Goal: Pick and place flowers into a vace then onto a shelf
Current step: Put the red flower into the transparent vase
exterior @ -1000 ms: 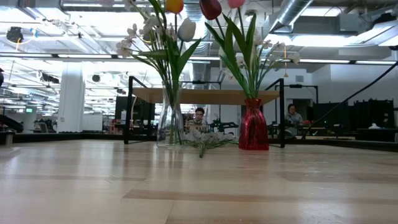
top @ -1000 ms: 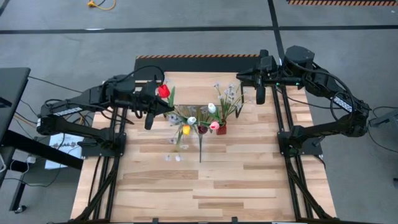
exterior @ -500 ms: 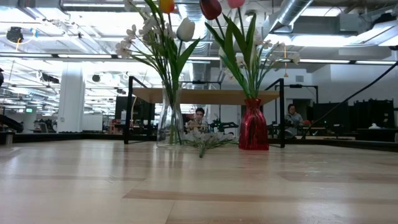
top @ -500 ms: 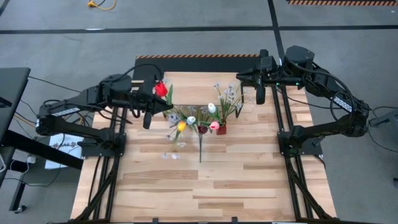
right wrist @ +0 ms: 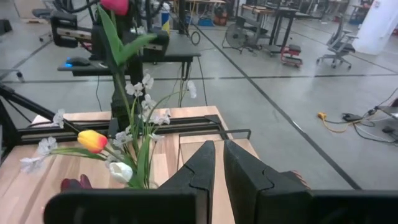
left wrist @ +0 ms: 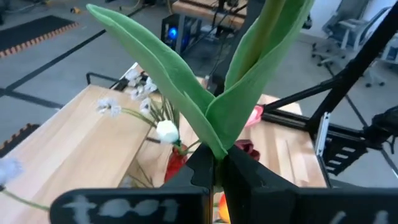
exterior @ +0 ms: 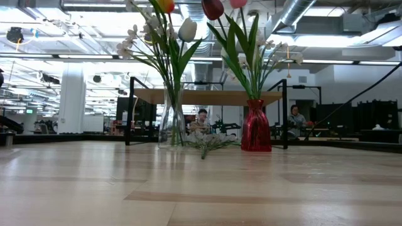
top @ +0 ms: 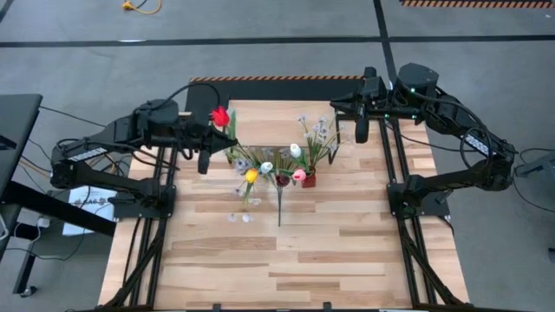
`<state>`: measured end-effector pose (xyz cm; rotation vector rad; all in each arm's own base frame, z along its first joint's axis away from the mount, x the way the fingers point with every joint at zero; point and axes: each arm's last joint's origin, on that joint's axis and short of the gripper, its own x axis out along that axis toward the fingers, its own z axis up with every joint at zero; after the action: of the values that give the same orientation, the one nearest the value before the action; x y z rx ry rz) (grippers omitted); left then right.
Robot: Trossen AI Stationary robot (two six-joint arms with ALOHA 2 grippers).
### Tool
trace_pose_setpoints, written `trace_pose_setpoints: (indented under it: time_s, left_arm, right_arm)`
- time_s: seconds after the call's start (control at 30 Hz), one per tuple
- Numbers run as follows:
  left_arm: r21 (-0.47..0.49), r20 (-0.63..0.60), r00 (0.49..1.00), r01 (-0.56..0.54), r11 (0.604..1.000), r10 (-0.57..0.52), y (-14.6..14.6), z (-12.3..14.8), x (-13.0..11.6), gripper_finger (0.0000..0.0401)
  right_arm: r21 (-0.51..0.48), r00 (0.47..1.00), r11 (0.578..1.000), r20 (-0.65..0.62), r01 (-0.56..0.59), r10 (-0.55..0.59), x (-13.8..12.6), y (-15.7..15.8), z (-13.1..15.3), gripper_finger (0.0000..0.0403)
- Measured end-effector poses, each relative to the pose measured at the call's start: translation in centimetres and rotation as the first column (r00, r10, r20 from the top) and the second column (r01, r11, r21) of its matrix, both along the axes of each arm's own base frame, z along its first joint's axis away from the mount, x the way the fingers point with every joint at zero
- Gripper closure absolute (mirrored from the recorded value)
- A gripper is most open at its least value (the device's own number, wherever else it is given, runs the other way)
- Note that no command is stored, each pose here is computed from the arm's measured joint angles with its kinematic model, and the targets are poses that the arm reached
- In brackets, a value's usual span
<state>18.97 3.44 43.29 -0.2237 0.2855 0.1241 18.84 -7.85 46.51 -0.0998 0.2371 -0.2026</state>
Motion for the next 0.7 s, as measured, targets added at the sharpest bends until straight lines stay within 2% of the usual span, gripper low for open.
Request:
trace_pose_setpoints:
  time_s: [0.2, 0.37, 0.7]
  left_arm:
    - [-0.015, -0.071, 0.997, -0.007, 1.000, 0.006, 0.3, -1.2, 1.7, 0.0401]
    - [-0.034, -0.117, 0.992, 0.031, 0.999, -0.034, 0.5, -2.3, 3.6, 0.0401]
    - [-0.038, -0.127, 0.991, 0.041, 0.998, -0.045, 0.9, -2.5, 3.9, 0.0401]
  right_arm:
    - [-0.015, 1.000, 1.000, -0.019, -0.005, 0.005, 0.0, 0.0, -0.1, 0.0376]
    - [-0.009, 0.999, 1.000, -0.032, -0.006, 0.006, -0.1, 0.0, -0.3, 0.0376]
    - [-0.018, 0.999, 1.000, -0.051, -0.011, 0.010, -0.1, 0.0, -0.4, 0.0376]
